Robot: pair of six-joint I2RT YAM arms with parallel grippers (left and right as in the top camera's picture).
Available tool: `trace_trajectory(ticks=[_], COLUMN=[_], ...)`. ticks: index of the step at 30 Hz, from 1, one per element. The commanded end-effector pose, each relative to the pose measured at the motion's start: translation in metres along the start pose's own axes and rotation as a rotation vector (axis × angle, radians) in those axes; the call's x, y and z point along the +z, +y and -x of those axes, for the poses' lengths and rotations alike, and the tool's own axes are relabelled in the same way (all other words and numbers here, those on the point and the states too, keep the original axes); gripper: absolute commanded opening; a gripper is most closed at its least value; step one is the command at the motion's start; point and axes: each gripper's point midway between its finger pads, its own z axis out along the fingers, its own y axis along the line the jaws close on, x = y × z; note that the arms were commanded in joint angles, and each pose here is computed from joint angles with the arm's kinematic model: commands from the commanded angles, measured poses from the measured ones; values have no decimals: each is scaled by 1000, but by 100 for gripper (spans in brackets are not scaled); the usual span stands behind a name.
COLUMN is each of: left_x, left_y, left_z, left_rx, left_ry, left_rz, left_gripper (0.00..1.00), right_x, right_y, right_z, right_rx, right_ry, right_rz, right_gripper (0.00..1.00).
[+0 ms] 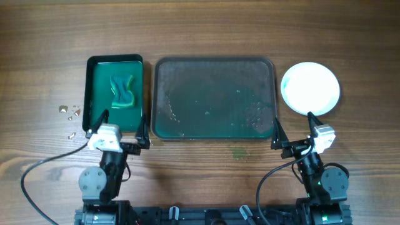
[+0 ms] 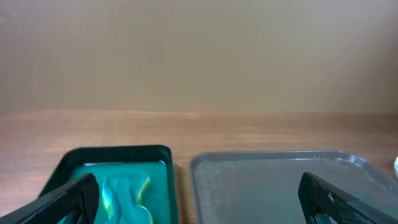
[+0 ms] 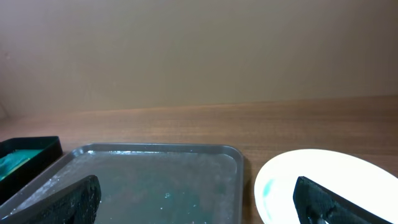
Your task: Clean dirty plates on tray and stack at the side
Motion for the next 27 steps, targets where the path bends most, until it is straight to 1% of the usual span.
trace_trajectory(ticks=[1, 4, 5, 27], left_x=[-3, -6, -8, -9], left_y=[0, 1, 2, 2], left_z=[-12, -26, -36, -33], left_rx=[65, 58, 55, 54], left_ry=[-7, 45, 82, 66], left_rz=[-6, -2, 0, 2], left_gripper=[100, 100, 100, 100], right_x=[-1, -1, -1, -1], right_y=[-1, -1, -1, -1], right_z=[3, 3, 3, 3], right_rx=[13, 13, 13, 12], right_ry=[-14, -14, -14, -14], right_rz=[-9, -9, -9, -9], right_gripper=[100, 100, 100, 100])
